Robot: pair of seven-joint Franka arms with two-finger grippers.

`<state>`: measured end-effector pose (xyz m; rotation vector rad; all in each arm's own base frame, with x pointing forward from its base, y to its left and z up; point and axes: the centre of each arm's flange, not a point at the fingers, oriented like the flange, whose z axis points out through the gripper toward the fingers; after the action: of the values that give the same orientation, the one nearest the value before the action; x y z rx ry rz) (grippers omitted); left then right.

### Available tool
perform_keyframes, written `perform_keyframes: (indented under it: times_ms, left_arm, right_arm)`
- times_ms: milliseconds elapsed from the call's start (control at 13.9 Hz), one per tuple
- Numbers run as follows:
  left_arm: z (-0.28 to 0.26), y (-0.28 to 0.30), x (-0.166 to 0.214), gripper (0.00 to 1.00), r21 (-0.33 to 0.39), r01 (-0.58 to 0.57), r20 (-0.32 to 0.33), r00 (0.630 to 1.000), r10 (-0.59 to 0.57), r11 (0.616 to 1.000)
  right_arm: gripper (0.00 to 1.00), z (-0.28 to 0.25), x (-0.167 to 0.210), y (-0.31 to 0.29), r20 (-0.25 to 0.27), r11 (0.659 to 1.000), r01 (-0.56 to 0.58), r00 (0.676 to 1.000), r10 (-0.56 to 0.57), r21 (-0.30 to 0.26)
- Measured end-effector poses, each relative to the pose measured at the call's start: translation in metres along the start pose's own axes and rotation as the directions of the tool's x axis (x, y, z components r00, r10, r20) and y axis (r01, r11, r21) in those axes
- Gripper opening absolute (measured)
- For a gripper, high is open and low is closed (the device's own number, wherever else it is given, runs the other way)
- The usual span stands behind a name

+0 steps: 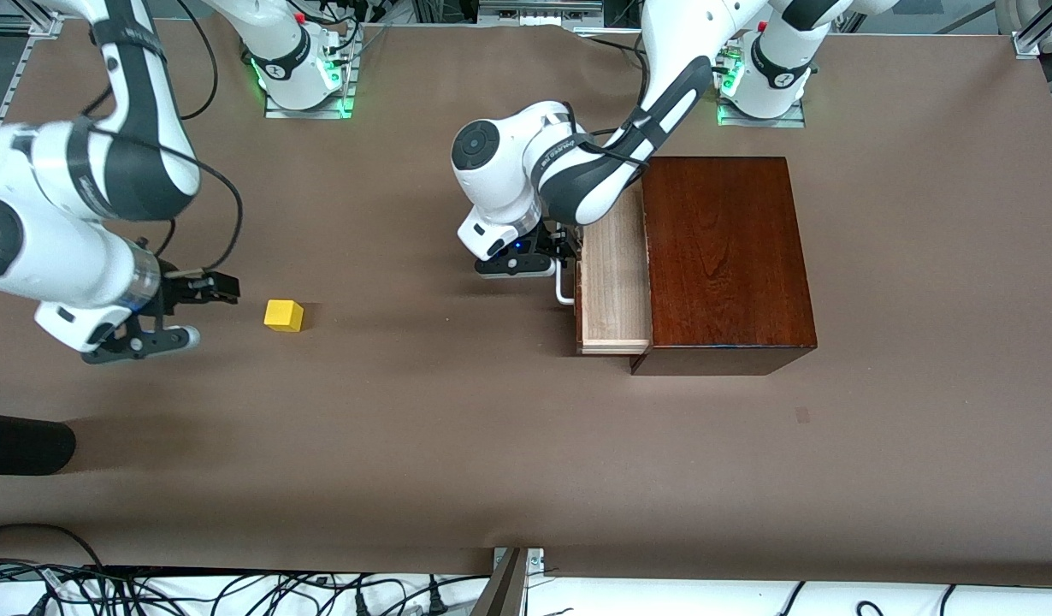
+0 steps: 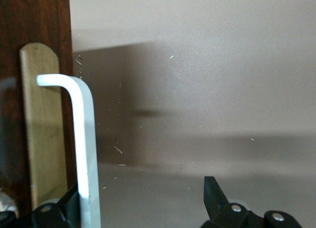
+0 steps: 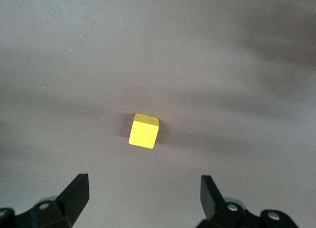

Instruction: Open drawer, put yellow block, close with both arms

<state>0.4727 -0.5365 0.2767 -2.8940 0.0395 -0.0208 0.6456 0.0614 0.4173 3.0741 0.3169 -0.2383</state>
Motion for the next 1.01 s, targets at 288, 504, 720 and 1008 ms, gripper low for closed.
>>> perform_keyframes:
  times_ms: [288,504,720,1008]
  left_arm:
    - [-0.025,-0.009,0.009,1.00,0.041,0.008,0.017,1.000,-0.009,0.999]
    - [-0.063,-0.029,0.022,1.00,0.084,-0.023,0.051,0.998,0.019,0.996]
    - [-0.107,-0.058,0.038,1.00,0.097,-0.057,0.072,0.996,0.050,0.994]
    - [-0.154,-0.132,0.077,1.00,0.029,-0.105,0.087,0.991,0.102,0.994]
  right_arm:
    - [1.00,0.050,0.003,0.001,-0.028,1.000,-0.012,1.000,0.012,0.016]
    - [1.00,0.090,-0.003,0.001,-0.039,0.999,-0.027,0.999,0.028,0.033]
    - [1.00,0.129,-0.014,0.000,-0.056,0.998,-0.039,0.998,0.042,0.043]
    - [1.00,0.173,-0.032,-0.001,-0.064,0.998,-0.052,0.996,0.054,0.041]
